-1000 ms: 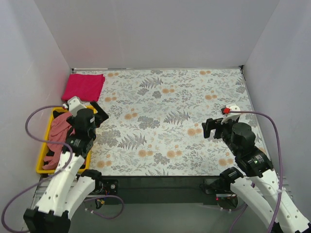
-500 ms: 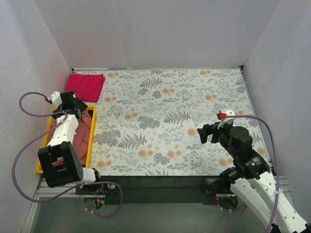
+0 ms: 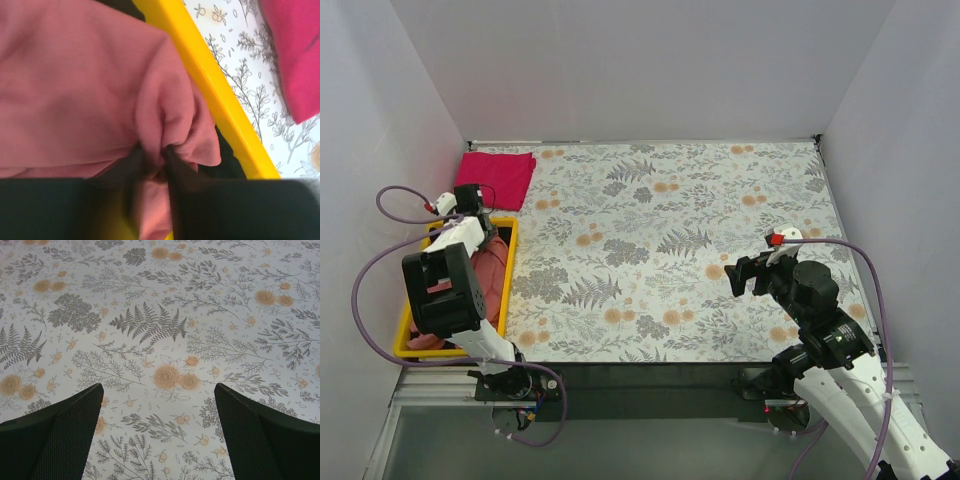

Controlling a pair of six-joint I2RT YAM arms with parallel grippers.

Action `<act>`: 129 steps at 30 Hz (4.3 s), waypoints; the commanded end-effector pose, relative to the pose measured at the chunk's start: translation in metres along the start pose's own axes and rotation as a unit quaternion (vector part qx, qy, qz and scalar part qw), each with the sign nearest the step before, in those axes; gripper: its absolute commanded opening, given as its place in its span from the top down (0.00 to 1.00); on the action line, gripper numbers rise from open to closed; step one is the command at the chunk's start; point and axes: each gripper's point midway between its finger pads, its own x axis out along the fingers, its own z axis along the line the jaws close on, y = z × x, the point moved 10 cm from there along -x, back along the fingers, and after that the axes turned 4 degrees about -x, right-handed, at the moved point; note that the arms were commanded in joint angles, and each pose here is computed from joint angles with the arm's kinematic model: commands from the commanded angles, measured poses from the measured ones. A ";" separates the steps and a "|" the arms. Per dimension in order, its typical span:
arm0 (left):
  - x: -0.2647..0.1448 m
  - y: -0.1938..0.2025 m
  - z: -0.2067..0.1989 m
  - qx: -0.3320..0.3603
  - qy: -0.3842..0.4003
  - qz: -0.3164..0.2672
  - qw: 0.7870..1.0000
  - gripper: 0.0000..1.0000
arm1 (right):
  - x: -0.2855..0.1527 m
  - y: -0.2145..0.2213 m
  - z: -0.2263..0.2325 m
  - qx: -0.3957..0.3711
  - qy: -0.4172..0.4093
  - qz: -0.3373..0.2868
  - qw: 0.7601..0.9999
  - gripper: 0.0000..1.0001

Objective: Fold and stack the t-shirts
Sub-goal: Grab the tshirt from the pile, then move the tshirt to the center of the board, then flatten the tshirt out

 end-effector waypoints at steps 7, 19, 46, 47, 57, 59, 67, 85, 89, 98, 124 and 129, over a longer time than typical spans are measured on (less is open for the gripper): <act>-0.085 -0.049 -0.031 0.010 0.112 -0.099 0.989 1.00 | 0.002 -0.006 -0.001 -0.006 0.002 -0.028 1.000 0.02; -0.328 -0.013 -0.153 0.096 0.507 -0.087 0.852 1.00 | -0.001 -0.010 -0.001 -0.002 0.005 -0.043 0.999 0.02; -0.225 0.163 -0.105 0.219 0.430 0.055 0.874 0.28 | -0.013 -0.031 -0.005 0.018 0.047 0.025 0.998 0.02; -0.228 0.170 -0.101 0.241 0.435 0.070 0.865 0.28 | -0.003 -0.026 -0.005 0.023 0.054 0.054 0.997 0.02; -0.282 0.266 -0.138 0.456 0.501 0.081 0.731 0.27 | 0.046 0.032 -0.024 0.125 0.160 0.251 0.946 0.02; -0.297 0.281 -0.154 0.488 0.525 0.059 0.695 0.27 | 0.047 0.041 -0.031 0.157 0.173 0.263 0.936 0.02; -0.287 0.345 -0.199 0.594 0.540 -0.006 0.596 0.27 | 0.043 0.068 -0.053 0.252 0.227 0.276 0.899 0.02; -0.250 0.372 -0.232 0.633 0.479 -0.127 0.594 0.42 | 0.049 0.107 -0.059 0.297 0.237 0.293 0.877 0.04; -0.242 0.358 -0.238 0.614 0.461 -0.137 0.625 0.78 | 0.051 0.117 -0.059 0.307 0.237 0.307 0.869 0.05; -0.225 0.237 -0.222 0.498 0.420 -0.080 0.754 1.00 | 0.053 0.116 -0.065 0.317 0.250 0.291 0.867 0.08; -0.222 0.172 -0.105 0.383 0.481 0.057 0.787 1.00 | 0.117 0.088 -0.062 0.269 0.045 0.307 0.912 0.80; -0.229 0.169 -0.106 0.366 0.503 0.065 0.781 1.00 | 0.124 0.029 -0.088 0.229 0.150 0.234 0.933 0.99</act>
